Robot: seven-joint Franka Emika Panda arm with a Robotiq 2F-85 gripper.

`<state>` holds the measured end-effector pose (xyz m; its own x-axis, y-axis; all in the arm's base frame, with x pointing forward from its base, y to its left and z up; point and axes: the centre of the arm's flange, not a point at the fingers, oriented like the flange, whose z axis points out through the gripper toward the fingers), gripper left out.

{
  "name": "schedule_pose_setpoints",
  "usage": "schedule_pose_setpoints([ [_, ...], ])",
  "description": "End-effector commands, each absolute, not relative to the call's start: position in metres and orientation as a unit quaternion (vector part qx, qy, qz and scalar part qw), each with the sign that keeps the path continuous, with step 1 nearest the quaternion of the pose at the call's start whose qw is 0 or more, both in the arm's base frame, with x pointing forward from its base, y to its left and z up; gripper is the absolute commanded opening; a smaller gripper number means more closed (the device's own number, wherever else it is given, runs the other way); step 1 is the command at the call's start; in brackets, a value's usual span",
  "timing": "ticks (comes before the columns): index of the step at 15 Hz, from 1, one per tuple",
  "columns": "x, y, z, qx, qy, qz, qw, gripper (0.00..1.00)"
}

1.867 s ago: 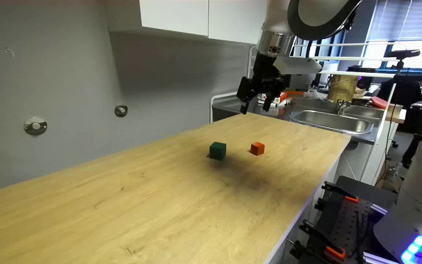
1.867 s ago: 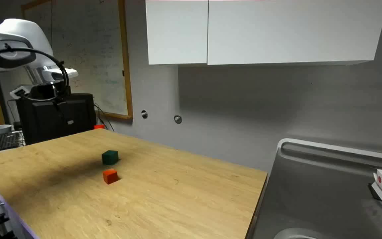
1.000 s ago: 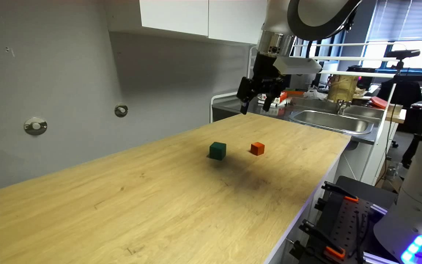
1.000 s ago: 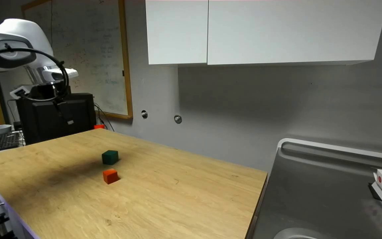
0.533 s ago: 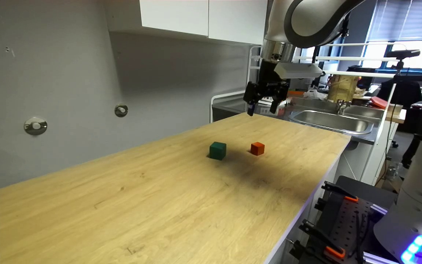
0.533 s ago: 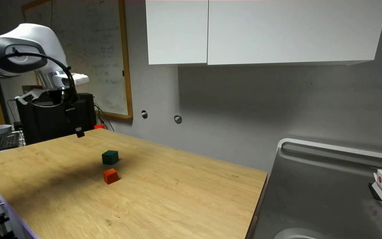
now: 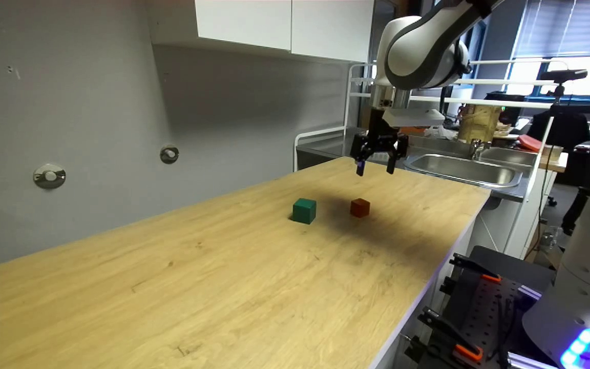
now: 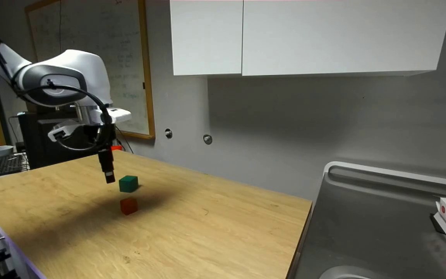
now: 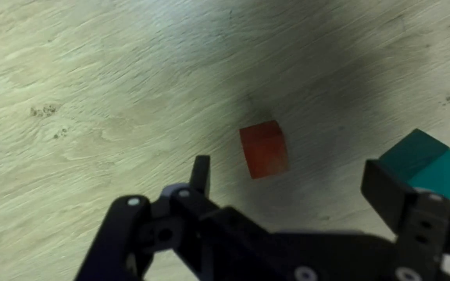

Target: Put the orange block on the green block

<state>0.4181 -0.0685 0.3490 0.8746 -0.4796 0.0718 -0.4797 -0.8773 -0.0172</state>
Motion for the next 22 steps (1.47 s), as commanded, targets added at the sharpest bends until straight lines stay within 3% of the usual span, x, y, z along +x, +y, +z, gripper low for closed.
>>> schedule_pose_setpoints([
  [1, 0.453, -0.090, 0.333, 0.975, -0.222, 0.004, -0.019, 1.00],
  [11, 0.513, -0.105, 0.289, 0.987, -0.149, -0.058, -0.035, 1.00],
  [18, 0.517, -0.104, 0.238, 0.983, -0.134, -0.117, -0.044, 1.00],
  [19, 0.515, -0.105, 0.233, 0.982, -0.135, -0.123, -0.044, 0.75],
  [20, 0.514, -0.106, 0.228, 0.981, -0.138, -0.127, -0.046, 0.75],
  [22, 0.512, -0.108, 0.222, 0.980, -0.143, -0.133, -0.049, 0.60],
])
